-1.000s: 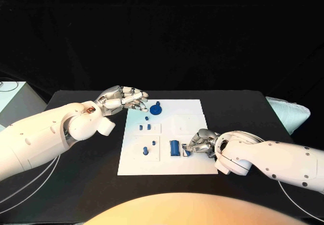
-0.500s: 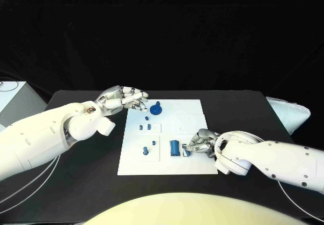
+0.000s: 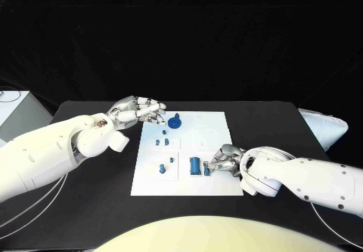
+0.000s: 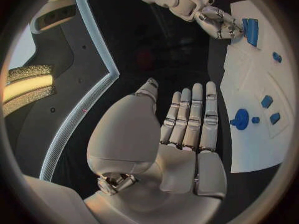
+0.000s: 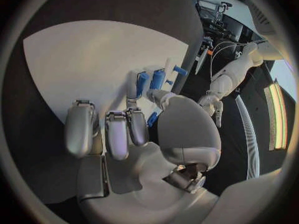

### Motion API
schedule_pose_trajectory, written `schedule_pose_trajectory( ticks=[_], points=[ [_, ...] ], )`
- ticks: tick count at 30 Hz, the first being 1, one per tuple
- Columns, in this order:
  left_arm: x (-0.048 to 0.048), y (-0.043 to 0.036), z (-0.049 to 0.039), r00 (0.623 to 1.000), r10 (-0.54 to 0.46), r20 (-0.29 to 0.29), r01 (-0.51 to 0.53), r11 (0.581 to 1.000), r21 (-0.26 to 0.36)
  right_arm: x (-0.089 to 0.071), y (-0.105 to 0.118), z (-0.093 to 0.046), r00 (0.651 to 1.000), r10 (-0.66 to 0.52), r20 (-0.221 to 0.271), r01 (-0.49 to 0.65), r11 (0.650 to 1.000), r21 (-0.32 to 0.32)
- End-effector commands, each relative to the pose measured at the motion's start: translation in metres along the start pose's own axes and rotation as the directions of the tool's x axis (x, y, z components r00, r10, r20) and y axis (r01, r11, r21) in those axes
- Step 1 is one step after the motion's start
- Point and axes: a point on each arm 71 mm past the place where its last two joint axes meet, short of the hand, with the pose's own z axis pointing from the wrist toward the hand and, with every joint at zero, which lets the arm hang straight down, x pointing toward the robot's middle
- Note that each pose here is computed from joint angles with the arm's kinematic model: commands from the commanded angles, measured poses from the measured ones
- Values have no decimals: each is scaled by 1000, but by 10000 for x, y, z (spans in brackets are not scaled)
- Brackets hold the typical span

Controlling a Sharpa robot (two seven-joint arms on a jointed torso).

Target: Assemble the parts on the task board

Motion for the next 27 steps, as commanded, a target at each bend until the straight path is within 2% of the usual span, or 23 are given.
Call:
schedule_pose_trajectory(
  ticks=[1, 10, 17, 22, 27],
  points=[
    [18, -1, 4, 1000, -5, -17, 5, 1000, 5, 5, 28, -3, 1000, -12, -6, 12, 1000, -24],
    [18, 5, 2, 1000, -5, -16, 5, 1000, 4, -25, -10, -3, 1000, -23, -2, 23, 1000, -19],
    [14, 19, -7, 1000, -5, -13, 5, 1000, 0, -37, -32, -43, 999, -26, -32, 24, 997, -76],
    [11, 32, -15, 1000, -5, -9, 5, 1000, 1, -50, -32, -83, 999, -12, -32, 8, 993, -120],
    [12, 43, -20, 1000, -6, -8, 6, 1000, 1, -67, -59, -99, 1000, -6, -27, 2, 992, -123]
  ],
)
